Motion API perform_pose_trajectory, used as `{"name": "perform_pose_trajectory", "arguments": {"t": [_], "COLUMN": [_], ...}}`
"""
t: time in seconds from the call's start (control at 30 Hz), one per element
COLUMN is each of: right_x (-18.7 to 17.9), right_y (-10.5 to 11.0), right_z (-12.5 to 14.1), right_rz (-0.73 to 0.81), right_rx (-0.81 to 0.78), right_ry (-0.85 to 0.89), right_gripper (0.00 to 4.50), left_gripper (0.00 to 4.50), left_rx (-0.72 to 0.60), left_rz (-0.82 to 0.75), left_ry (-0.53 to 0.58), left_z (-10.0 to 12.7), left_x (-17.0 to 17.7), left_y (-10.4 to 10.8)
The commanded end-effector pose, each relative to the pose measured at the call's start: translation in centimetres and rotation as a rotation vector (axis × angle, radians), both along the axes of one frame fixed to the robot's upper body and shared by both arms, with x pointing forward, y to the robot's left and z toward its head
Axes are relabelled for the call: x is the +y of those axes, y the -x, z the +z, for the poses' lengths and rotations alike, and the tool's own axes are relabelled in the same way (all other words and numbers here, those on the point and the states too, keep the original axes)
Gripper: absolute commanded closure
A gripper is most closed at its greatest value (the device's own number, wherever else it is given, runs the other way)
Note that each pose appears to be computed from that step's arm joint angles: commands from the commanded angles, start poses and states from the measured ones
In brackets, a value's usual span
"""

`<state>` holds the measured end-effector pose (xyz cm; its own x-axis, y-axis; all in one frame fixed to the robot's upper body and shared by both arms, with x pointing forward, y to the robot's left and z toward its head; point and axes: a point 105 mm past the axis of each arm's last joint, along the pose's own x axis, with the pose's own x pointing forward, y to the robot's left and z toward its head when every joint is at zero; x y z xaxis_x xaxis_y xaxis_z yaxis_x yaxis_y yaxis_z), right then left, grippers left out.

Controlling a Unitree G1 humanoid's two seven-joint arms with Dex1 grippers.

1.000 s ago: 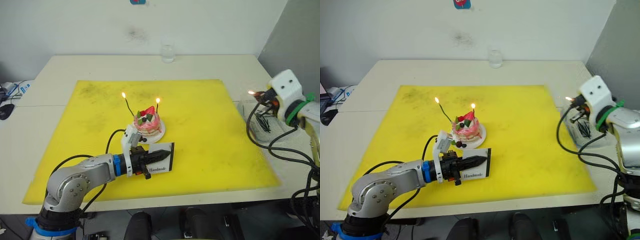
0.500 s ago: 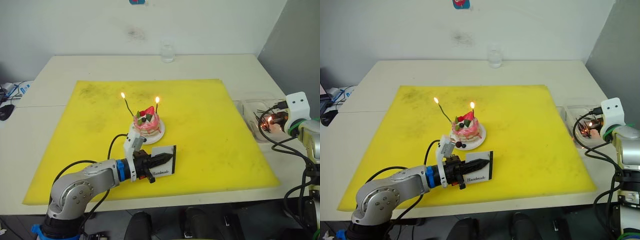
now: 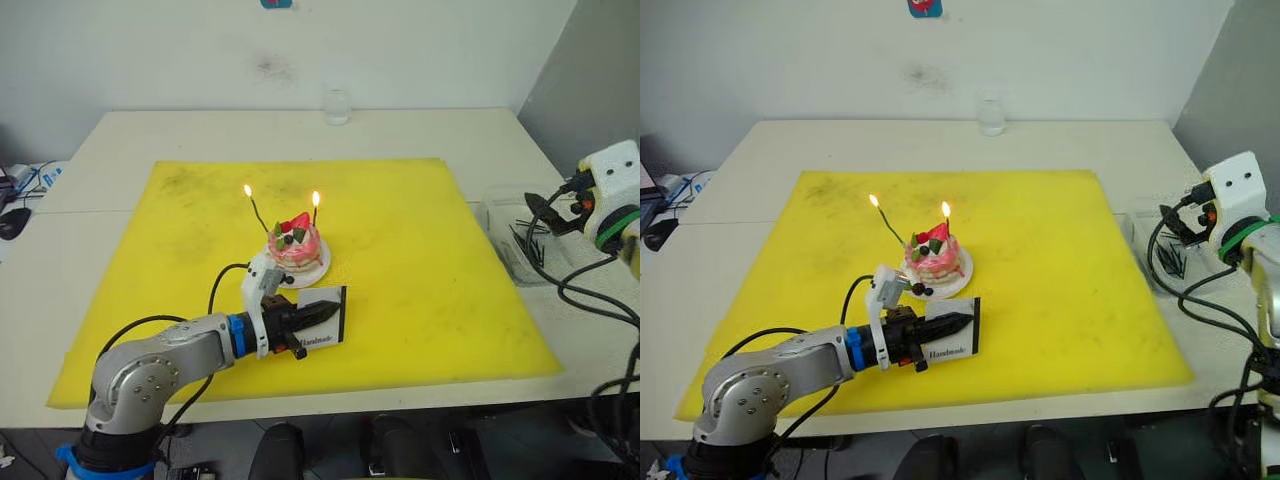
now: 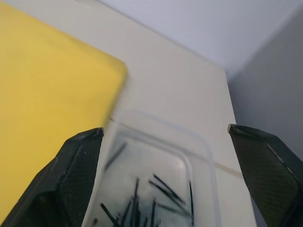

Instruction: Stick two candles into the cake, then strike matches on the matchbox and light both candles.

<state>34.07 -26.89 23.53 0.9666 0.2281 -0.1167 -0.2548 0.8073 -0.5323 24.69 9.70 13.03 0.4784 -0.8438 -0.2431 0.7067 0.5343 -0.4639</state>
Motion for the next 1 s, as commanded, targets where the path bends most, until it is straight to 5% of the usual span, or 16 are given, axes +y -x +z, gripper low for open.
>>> {"name": "perform_pose_trajectory", "arguments": {"t": [0.03,0.23,0.5,0.53,0.9,1.0], "right_x": [6.2,11.9,14.7,14.8,14.7,14.5], "right_y": [2.8,7.3,8.5,8.5,8.2,8.1], "right_z": [-0.4,-1.7,-3.0,-3.2,-3.6,-3.7], "right_rz": [0.366,0.735,0.820,0.821,0.801,0.802], "right_rx": [0.042,0.247,0.309,0.313,0.311,0.315], "right_ry": [0.038,-0.021,-0.040,-0.036,-0.026,-0.016], "right_gripper": [0.03,0.03,0.03,0.00,0.00,0.00], "left_gripper": [4.50,4.50,4.50,3.91,0.53,0.02], "left_rx": [0.032,0.181,0.196,0.188,0.146,0.121], "left_rz": [0.013,0.054,0.044,0.040,0.024,0.028], "left_ry": [-0.046,-0.098,-0.172,-0.180,-0.193,-0.199], "left_z": [-0.1,-1.9,-2.7,-2.5,-0.3,0.4], "left_x": [0.4,1.5,1.3,1.3,3.1,3.4], "left_y": [0.5,0.0,-0.9,-0.9,-0.1,-0.1]}}
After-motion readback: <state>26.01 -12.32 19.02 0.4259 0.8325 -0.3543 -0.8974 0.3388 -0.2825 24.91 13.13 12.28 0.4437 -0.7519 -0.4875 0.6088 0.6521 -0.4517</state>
